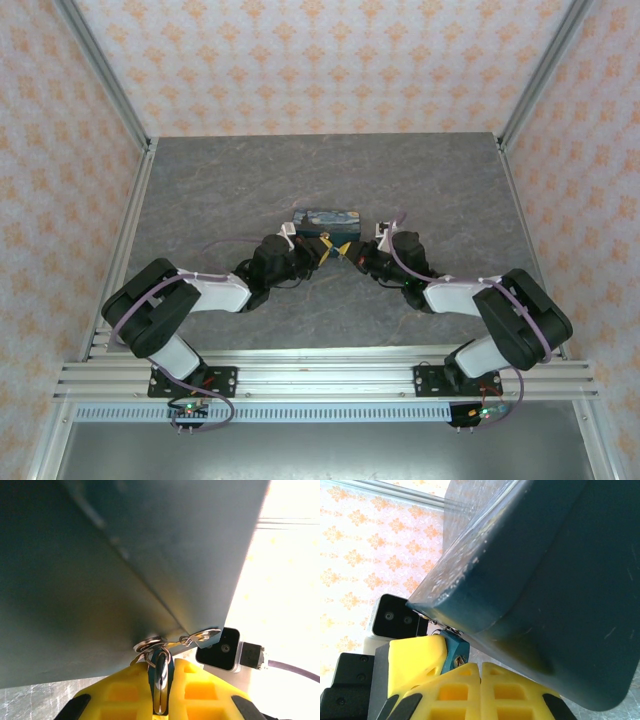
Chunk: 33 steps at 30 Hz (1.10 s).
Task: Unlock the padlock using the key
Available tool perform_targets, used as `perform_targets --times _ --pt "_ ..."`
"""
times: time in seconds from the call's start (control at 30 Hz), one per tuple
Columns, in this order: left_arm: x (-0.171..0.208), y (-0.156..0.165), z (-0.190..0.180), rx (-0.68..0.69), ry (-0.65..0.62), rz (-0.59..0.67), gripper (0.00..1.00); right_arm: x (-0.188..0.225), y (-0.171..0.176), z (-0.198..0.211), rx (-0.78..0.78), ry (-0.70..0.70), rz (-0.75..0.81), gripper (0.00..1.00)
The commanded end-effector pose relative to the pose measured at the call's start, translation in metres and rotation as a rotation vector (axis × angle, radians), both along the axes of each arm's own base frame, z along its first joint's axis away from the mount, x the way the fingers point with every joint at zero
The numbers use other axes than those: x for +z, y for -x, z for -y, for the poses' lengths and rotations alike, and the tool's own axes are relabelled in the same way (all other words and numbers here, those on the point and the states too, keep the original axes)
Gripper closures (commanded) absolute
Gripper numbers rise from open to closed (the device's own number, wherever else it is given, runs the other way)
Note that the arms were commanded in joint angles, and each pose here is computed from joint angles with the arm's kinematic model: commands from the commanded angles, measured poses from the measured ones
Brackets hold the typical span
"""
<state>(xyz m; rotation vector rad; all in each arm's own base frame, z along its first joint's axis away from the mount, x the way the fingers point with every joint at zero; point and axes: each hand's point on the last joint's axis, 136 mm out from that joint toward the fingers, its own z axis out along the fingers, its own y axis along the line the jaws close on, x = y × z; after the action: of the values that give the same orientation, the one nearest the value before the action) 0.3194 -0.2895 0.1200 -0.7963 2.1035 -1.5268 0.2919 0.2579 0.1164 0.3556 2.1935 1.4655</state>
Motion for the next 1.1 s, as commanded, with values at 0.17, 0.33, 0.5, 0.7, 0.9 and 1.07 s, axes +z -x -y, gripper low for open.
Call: perform_targets --times 0.17,0.33,0.5,0.7,0.9,1.07 --pt "0.048 0.019 0.029 -0.192 0.104 0.112 1.0 0.028 -0.008 -0.006 0.019 -0.045 0.063 1.0" --pt "0.052 0.019 0.031 -0.207 0.116 0.121 1.0 0.027 -0.007 -0.006 0.045 -0.015 0.082 1.0" --pt "0.054 0.022 0.03 -0.227 0.12 0.13 1.0 0.024 -0.007 -0.009 0.06 -0.026 0.053 1.0" --pt "0.06 0.023 0.027 -0.253 0.128 0.149 1.0 0.027 -0.006 -0.013 0.083 -0.045 0.035 1.0" --pt "0.061 0.023 0.027 -0.259 0.128 0.149 1.0 0.034 -0.004 -0.021 0.131 -0.083 0.027 1.0" --pt "0.059 0.021 0.027 -0.257 0.128 0.147 1.0 0.036 0.002 -0.024 0.168 -0.095 0.023 1.0"
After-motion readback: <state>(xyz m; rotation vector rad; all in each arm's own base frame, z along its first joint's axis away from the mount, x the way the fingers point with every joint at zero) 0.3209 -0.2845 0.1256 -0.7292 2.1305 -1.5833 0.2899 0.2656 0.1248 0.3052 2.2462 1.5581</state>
